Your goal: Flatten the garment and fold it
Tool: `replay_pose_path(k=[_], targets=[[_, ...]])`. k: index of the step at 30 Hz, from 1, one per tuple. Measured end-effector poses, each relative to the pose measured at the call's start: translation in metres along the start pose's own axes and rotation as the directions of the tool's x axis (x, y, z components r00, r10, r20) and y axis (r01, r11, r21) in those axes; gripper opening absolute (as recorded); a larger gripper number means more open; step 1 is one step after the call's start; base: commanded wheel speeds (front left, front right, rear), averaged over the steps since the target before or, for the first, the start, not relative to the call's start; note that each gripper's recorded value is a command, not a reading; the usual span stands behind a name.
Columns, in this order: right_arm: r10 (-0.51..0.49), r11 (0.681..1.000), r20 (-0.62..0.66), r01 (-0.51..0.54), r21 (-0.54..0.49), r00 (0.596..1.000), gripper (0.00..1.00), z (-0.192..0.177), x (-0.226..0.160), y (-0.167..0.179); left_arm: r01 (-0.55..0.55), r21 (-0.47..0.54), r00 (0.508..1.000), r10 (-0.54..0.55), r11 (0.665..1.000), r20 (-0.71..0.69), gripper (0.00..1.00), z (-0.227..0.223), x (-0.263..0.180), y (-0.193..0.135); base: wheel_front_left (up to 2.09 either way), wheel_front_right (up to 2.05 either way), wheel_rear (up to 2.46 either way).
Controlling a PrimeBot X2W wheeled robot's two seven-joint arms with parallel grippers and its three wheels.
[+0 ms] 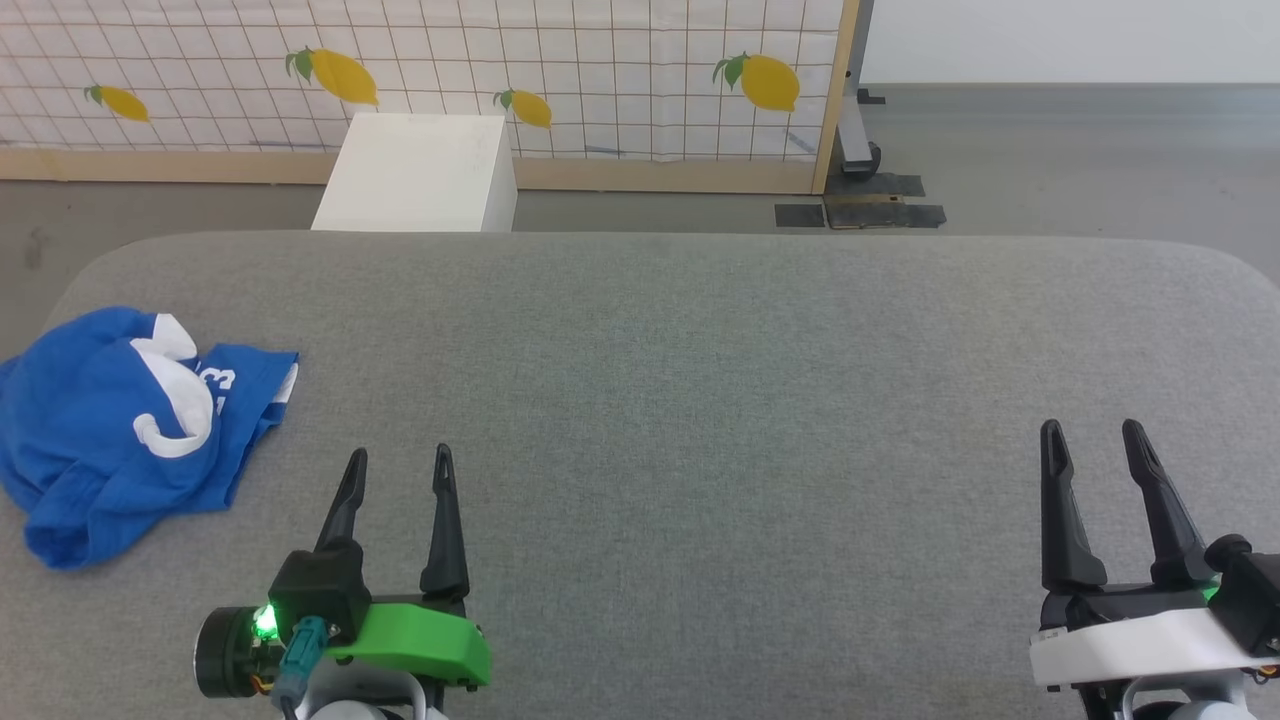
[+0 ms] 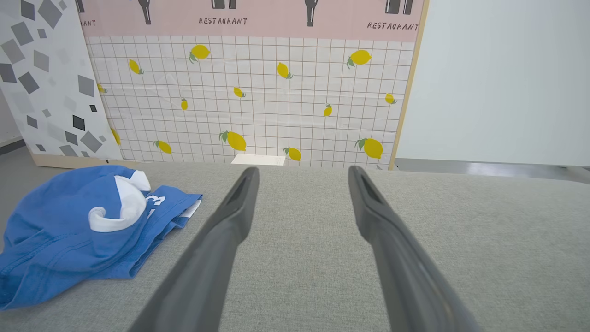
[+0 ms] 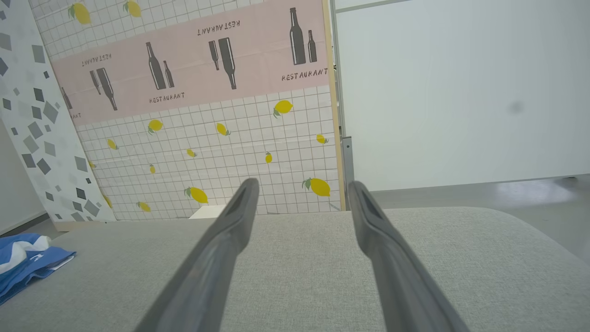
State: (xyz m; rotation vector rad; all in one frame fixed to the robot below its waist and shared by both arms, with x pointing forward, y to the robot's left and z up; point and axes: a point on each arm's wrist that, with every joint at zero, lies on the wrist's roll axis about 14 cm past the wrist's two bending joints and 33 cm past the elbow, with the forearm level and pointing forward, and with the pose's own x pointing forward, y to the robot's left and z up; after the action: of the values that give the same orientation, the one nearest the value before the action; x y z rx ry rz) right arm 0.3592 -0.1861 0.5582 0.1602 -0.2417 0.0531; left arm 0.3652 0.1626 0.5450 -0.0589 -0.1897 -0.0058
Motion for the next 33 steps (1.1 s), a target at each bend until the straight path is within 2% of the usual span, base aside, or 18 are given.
replay_pose_path(k=[9, 33], targets=[[0.008, 0.999, -0.016, -0.009, -0.05, 1.0, 1.0, -0.006, -0.001, 0.0, -0.008, 0.002, 1.0, 0.008, 1.0, -0.003, 1.0, -0.003, -0.001, 0.001, 0.0, 0.0, 0.0], [0.017, 0.998, -0.044, -0.02, -0.061, 0.999, 1.0, -0.015, -0.001, 0.003, -0.025, 0.009, 0.999, 0.025, 1.0, -0.02, 1.0, -0.008, -0.003, 0.005, 0.0, 0.0, 0.0]])
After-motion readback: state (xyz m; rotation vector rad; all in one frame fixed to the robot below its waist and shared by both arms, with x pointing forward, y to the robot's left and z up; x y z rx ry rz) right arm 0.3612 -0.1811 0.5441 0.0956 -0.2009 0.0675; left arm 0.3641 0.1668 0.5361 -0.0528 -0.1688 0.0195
